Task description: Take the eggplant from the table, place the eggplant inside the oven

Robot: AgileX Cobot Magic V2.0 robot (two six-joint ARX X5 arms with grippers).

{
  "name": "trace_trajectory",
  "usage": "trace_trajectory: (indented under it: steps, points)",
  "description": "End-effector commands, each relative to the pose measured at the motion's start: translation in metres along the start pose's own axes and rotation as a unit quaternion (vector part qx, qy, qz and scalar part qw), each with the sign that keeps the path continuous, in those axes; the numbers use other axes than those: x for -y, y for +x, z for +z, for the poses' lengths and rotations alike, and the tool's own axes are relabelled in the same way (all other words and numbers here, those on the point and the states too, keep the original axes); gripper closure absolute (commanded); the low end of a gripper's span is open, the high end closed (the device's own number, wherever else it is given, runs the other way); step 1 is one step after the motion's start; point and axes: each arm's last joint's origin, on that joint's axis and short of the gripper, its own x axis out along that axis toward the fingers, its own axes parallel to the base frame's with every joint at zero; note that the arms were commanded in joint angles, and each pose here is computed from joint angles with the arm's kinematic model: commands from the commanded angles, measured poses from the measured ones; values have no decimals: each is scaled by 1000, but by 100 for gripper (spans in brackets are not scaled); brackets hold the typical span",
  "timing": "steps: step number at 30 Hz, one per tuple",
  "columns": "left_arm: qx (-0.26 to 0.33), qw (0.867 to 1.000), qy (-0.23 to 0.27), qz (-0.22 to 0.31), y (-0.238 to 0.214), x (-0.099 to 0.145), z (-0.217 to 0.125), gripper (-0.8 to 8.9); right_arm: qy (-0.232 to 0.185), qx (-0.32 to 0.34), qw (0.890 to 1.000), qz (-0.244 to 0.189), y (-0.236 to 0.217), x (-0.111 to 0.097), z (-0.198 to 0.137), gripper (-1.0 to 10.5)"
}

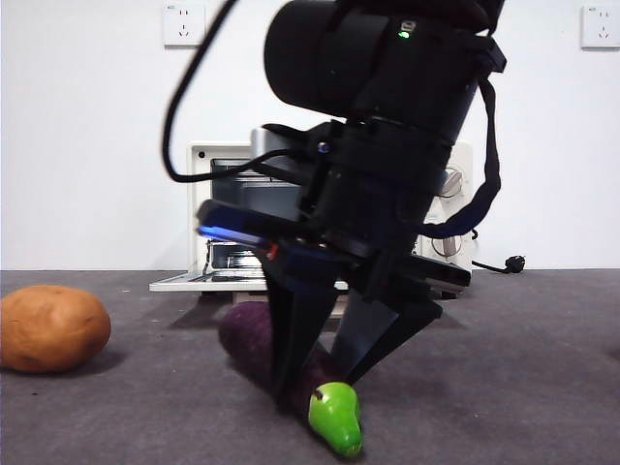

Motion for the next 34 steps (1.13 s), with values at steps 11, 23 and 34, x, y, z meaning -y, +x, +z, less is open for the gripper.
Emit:
trace_trajectory:
  steps: [11,23,34]
  points:
    - [8,999,2,-39,-2,1,0,819,-33,95,994,48,-71,-11,17,955]
    - [8,999,2,-39,-2,1,0,819,53,171,983,44,-109,61,73,955]
    - [8,999,3,-39,-2,1,0,819,114,162,979,54,-85,118,127,955]
